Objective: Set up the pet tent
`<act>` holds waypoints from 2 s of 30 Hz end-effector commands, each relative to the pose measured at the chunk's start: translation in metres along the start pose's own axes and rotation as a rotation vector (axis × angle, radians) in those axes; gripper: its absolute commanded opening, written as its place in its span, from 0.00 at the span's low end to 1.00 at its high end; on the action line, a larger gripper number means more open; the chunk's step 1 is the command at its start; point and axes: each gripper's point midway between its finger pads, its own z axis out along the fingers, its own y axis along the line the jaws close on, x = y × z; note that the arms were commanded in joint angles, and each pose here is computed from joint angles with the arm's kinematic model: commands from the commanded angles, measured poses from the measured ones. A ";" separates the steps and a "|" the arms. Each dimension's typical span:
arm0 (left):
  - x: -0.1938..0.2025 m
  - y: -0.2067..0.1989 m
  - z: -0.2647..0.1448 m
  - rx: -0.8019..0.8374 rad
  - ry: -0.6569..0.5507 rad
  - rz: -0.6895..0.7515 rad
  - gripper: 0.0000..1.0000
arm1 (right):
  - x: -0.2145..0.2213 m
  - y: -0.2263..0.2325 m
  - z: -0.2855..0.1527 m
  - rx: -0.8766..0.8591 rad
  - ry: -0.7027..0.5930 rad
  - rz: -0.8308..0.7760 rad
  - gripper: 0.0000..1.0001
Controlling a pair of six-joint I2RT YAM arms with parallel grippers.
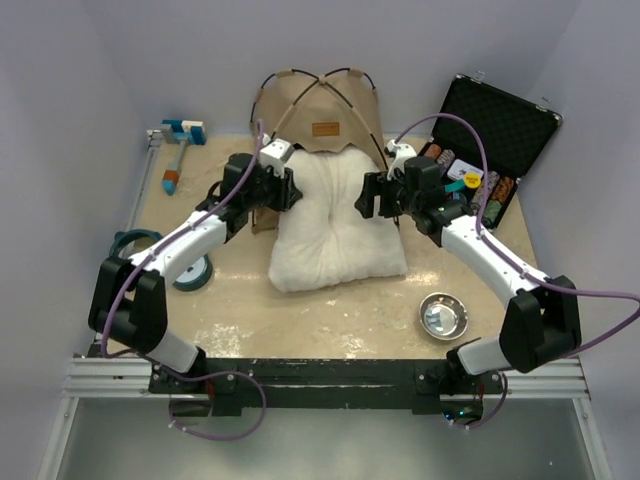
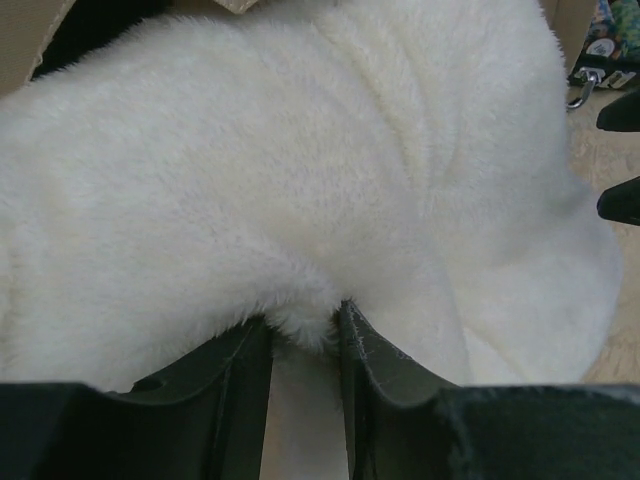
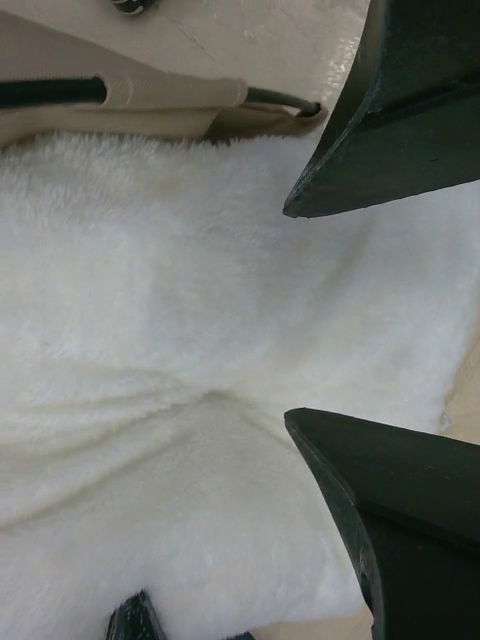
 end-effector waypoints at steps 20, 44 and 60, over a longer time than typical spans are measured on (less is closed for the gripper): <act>-0.035 0.043 0.082 -0.185 0.090 0.628 0.53 | -0.128 -0.063 0.010 0.105 -0.331 -0.038 0.70; -0.047 0.016 -0.075 -0.001 -0.072 0.133 1.00 | 0.010 -0.066 -0.048 0.058 0.069 0.069 0.89; 0.141 0.022 -0.115 -0.137 0.240 -0.239 1.00 | 0.108 -0.008 -0.029 -0.114 0.188 0.133 0.99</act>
